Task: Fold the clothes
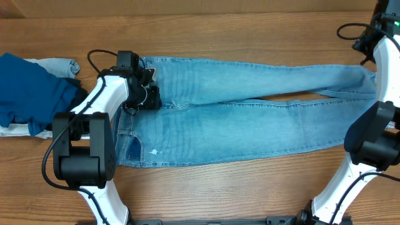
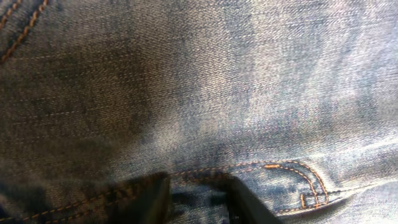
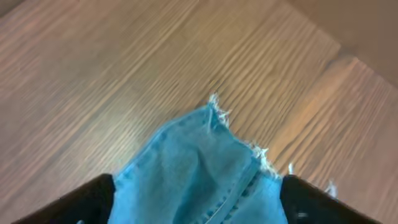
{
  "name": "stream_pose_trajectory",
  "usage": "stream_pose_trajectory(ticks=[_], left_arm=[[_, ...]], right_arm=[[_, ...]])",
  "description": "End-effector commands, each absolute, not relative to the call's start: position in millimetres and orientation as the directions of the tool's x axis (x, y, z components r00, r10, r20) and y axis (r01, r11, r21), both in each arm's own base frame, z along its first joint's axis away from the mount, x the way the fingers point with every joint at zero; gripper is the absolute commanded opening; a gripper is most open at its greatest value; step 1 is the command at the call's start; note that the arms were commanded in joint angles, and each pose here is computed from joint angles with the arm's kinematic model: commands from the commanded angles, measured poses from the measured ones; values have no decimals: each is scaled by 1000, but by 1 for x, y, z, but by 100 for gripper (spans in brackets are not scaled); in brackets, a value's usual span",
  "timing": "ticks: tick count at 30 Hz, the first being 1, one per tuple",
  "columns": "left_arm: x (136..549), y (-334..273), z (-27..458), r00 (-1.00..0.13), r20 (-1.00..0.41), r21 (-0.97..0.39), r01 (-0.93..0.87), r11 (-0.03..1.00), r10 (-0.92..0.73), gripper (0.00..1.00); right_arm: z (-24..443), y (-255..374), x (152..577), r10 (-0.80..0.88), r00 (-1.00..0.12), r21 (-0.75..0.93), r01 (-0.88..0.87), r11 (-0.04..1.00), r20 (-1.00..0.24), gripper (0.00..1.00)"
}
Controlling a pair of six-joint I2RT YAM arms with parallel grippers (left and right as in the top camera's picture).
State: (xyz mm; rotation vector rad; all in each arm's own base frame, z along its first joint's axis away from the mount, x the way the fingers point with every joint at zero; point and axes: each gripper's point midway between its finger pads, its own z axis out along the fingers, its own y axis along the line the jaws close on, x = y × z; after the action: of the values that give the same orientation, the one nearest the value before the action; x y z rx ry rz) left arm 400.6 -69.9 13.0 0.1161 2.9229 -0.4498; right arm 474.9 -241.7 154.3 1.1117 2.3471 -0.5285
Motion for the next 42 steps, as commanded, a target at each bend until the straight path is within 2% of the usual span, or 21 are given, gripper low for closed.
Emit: stream_pose_trajectory(ticks=[1, 3, 5, 8, 11, 12, 15, 19, 21, 22, 24, 27, 32, 33, 34, 35, 36, 38, 39, 40, 42], left_arm=[[411, -66, 12, -977, -205, -268, 114, 957, 59, 41], [423, -67, 23, -969, -241, -271, 125, 955, 58, 41], [448, -69, 47, -947, -316, -266, 147, 953, 58, 43], [464, -69, 63, -926, -373, -250, 167, 954, 64, 48], [482, -62, 68, -897, -438, -206, 160, 965, 55, 66], [488, -67, 73, -886, -463, -239, 157, 958, 30, 66], [497, -84, 71, -872, -490, -296, 185, 937, 18, 39], [484, -89, 7, -933, -359, -306, 150, 940, 32, 27], [478, -91, -10, -948, -318, -317, 140, 938, 34, 25], [475, -91, -18, -954, -298, -321, 134, 938, 35, 25], [476, -91, -19, -952, -303, -320, 143, 937, 42, 25], [474, -91, -19, -954, -297, -321, 141, 937, 42, 26], [473, -91, -20, -956, -290, -322, 138, 937, 42, 27], [472, -91, -20, -958, -285, -322, 137, 937, 42, 27], [470, -91, -20, -959, -280, -322, 135, 937, 42, 27], [468, -91, -21, -962, -271, -322, 132, 937, 42, 27], [467, -91, -21, -963, -267, -323, 131, 937, 42, 27], [468, -90, -21, -963, -268, -323, 131, 937, 42, 29], [468, -91, -21, -962, -268, -323, 131, 937, 42, 29], [468, -90, -21, -963, -268, -323, 131, 937, 42, 29], [468, -91, -21, -963, -268, -323, 131, 937, 42, 30]], right_arm=[[129, -230, 466, 700, -547, 20, 782, 623, -459, 97], [112, -212, 466, 732, -575, 120, 751, 649, -365, 89], [105, -204, 463, 726, -597, 120, 739, 663, -341, 85], [103, -187, 467, 698, -640, 127, 701, 701, -321, 90], [101, -169, 465, 687, -675, 169, 669, 723, -268, 94], [100, -165, 465, 685, -682, 182, 662, 727, -256, 94], [95, -151, 446, 693, -704, 183, 669, 721, -156, 91], [77, -141, 419, 723, -689, 140, 712, 688, -43, 87], [65, -137, 415, 737, -675, 140, 728, 671, -19, 84], [57, -132, 414, 736, -677, 163, 726, 668, 0, 78], [46, -129, 415, 754, -657, 180, 742, 646, 3, 73], [45, -138, 439, 764, -640, 241, 730, 639, -86, 68], [62, -157, 486, 752, -601, 339, 672, 659, -269, 36], [68, -160, 499, 744, -591, 368, 647, 668, -312, 25], [70, -159, 502, 728, -605, 383, 619, 685, -324, 25], [71, -159, 499, 719, -621, 386, 609, 693, -312, 35], [70, -165, 492, 732, -616, 377, 629, 680, -292, 37], [67, -190, 475, 772, -580, 371, 678, 634, -261, 48], [67, -211, 463, 804, -544, 387, 706, 594, -242, 61], [67, -231, 452, 832, -507, 402, 729, 554, -228, 67], [71, -264, 435, 870, -444, 454, 743, 491, -214, 73]])
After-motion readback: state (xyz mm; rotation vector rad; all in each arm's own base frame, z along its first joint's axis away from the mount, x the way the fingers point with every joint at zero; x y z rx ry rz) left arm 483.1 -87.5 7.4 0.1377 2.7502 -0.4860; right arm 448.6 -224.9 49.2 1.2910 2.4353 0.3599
